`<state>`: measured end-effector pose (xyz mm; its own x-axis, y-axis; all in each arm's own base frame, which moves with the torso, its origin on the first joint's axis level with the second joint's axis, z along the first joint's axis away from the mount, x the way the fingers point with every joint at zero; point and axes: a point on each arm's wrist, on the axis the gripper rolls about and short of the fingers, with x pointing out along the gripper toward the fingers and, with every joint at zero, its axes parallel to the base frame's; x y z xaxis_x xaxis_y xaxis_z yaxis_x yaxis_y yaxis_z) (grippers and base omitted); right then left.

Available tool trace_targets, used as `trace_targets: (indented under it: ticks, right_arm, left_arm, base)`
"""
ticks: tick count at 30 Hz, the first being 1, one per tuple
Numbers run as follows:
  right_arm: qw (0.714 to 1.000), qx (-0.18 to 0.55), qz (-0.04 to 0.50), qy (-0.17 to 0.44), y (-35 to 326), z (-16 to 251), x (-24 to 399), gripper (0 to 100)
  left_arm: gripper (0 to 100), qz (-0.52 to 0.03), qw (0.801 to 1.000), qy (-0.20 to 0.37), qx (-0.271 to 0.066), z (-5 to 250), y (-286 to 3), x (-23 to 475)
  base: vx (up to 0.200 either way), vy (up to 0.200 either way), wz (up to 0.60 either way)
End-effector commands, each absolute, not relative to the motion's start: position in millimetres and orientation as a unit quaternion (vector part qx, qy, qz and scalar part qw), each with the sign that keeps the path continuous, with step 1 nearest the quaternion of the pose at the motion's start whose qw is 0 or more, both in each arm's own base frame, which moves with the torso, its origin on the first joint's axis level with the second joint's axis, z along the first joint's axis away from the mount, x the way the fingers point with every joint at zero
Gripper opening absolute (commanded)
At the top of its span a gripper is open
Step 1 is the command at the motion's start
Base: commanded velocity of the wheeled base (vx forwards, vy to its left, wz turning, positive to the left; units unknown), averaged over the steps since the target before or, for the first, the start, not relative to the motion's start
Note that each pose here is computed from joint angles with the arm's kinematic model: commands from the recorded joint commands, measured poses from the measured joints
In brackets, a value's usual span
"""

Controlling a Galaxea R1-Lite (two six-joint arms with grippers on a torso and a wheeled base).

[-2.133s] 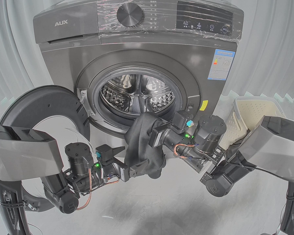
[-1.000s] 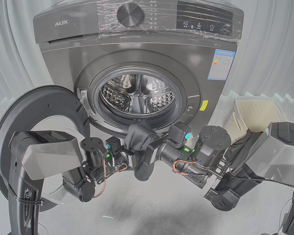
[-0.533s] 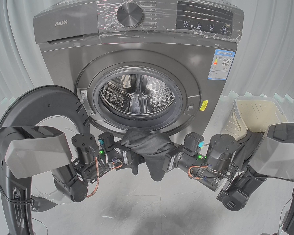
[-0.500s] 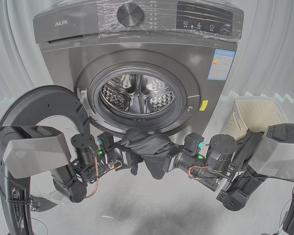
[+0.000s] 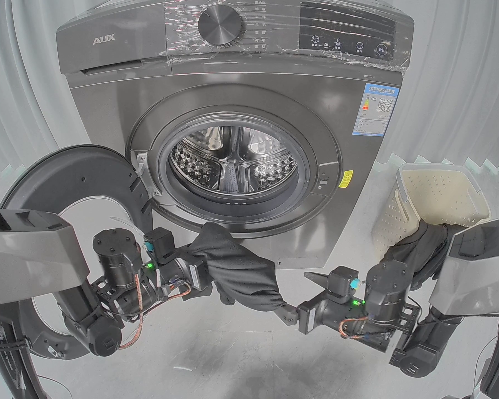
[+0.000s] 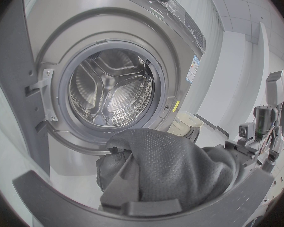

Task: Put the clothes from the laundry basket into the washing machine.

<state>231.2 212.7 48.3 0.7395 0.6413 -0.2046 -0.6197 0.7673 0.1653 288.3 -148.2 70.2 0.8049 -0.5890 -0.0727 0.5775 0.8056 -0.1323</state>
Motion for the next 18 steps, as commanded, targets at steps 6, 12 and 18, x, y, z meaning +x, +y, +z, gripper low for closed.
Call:
trace_targets:
  ticks: [6, 12, 18]
  right_arm:
    - [0.929, 0.073, 0.320, 0.174, 174.9, 43.6, 215.7, 100]
    - [0.937, 0.084, 0.291, 0.172, 159.9, 44.9, 224.7, 100]
    - [0.943, 0.095, 0.284, 0.145, 155.9, 56.3, 233.7, 100]
  left_arm:
    - [0, -0.298, 0.951, 0.064, -0.052, 85.5, -126.7, 255.2]
    - [0, -0.278, 0.958, 0.060, -0.040, 88.3, -111.0, 253.5]
    - [0, -0.276, 0.959, 0.047, -0.041, 94.1, -112.1, 253.4]
  base:
    - [0.000, 0.000, 0.00]
    - [0.000, 0.000, 0.00]
    - [0.000, 0.000, 0.00]
